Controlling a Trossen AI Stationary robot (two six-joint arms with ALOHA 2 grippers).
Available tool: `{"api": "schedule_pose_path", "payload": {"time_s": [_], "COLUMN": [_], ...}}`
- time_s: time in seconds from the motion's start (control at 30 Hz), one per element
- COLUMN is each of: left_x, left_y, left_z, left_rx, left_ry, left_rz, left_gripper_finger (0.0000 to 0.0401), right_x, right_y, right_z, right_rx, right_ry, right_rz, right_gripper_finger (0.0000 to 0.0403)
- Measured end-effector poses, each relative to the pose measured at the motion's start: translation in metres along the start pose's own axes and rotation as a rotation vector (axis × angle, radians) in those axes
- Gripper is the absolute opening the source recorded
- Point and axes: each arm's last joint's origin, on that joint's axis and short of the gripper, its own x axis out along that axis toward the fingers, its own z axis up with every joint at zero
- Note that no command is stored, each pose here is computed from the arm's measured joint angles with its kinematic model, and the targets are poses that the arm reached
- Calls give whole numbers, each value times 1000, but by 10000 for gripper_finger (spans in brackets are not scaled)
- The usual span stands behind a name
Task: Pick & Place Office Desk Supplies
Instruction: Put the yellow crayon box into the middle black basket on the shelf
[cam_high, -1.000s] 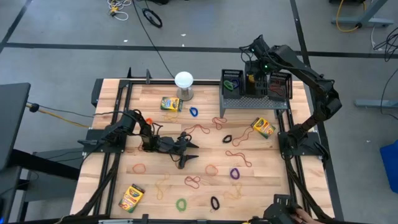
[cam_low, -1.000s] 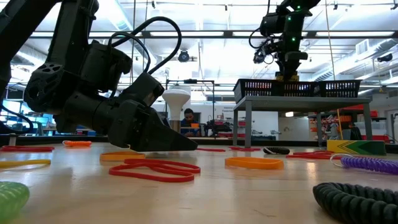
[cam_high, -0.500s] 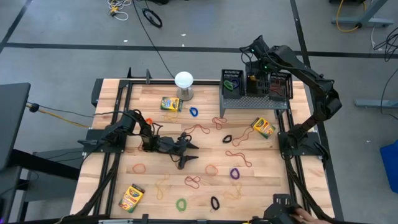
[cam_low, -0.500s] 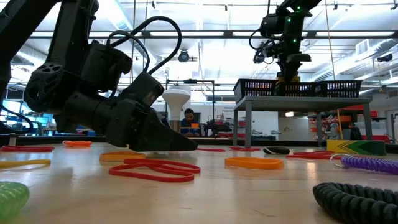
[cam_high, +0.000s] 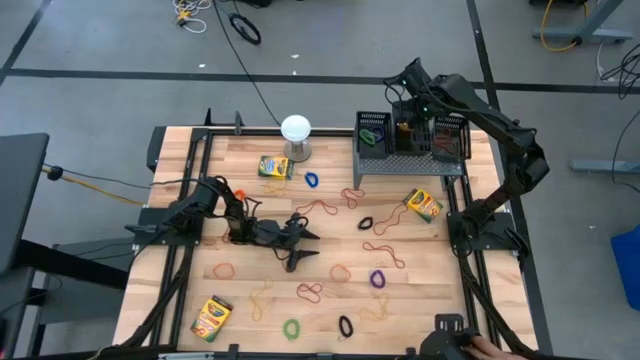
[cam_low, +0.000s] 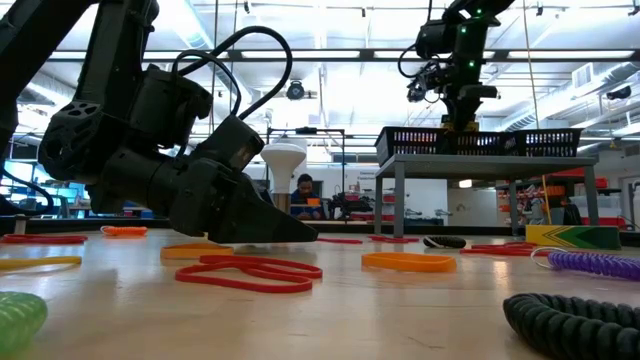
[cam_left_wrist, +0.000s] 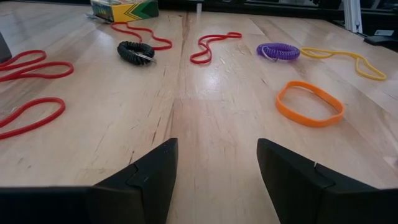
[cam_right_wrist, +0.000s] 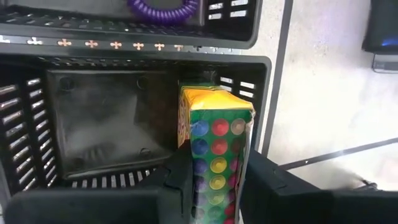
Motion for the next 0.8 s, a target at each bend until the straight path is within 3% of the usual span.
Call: {"api": "schedule_pose_path", "payload": {"time_s": [0.43,0.8], "left_x": [0,0], "left_y": [0,0], "left_z": [0,0], "left_rx": [0,0], "left_ry": [0,0], "left_rz": [0,0], "left_gripper_finger": [226,226], "right_x": [1,0], "right_y": [-4,-9], "right_z": [1,4], "right_rx": [42,56], "right_ry": [25,20], "right_rz": [-69,-138], "right_gripper_finger": [163,169]}}
